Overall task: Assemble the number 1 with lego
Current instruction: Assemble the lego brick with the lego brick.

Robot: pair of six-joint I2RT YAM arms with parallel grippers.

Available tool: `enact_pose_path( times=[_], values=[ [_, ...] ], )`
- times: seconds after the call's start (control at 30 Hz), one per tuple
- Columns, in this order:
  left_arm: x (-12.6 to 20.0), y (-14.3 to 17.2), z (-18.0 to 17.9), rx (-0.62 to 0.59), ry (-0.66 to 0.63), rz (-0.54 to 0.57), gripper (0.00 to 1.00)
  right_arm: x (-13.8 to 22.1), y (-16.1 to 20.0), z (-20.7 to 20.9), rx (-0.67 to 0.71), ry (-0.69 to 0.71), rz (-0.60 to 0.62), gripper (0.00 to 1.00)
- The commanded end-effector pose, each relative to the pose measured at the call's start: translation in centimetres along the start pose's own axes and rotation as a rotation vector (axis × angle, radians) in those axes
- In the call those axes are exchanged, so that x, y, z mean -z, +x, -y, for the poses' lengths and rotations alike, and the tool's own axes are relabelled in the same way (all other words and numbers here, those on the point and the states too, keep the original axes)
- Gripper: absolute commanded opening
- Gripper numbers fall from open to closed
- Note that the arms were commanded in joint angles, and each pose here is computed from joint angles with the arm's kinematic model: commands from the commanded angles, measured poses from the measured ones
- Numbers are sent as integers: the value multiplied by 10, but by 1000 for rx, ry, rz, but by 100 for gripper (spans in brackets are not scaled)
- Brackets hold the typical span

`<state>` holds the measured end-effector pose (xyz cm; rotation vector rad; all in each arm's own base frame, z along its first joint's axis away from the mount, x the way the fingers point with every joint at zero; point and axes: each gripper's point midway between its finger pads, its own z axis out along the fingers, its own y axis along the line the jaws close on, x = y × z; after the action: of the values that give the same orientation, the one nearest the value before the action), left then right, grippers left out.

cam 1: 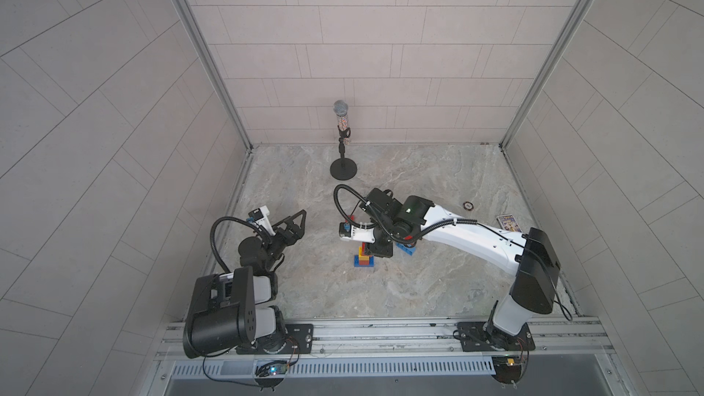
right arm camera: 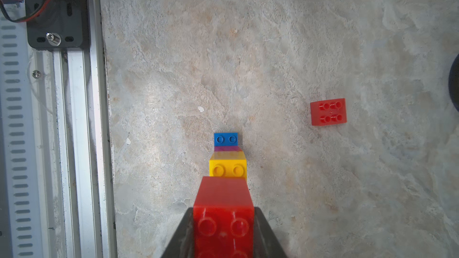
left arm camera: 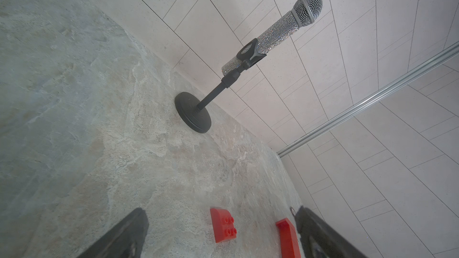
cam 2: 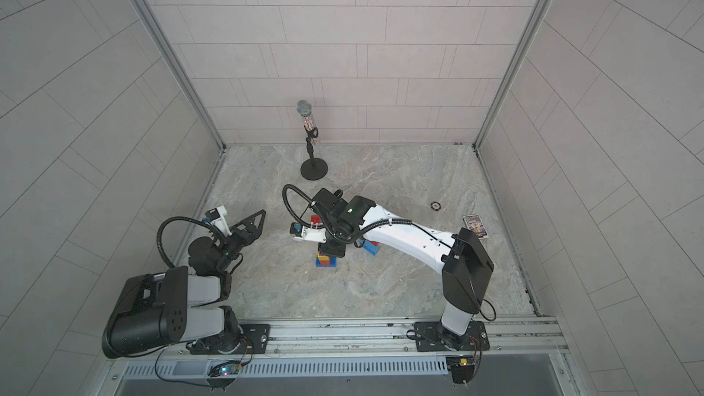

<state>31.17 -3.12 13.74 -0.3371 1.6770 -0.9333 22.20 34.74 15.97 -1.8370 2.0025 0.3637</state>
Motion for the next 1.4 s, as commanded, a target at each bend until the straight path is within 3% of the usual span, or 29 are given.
enact_pose_path(
  times=[0.0,0.77,1.37],
  values=[
    [-1,-8,10,-32,41,21,100,-3,3,0,27,3,-17,0],
    [-2,-8,10,-29,42,19,100,-20,1,-4,29,-45,-20,0],
    [-2,-8,10,-29,41,19,100,-44,29,-16,35,-130,-152,0]
  ],
)
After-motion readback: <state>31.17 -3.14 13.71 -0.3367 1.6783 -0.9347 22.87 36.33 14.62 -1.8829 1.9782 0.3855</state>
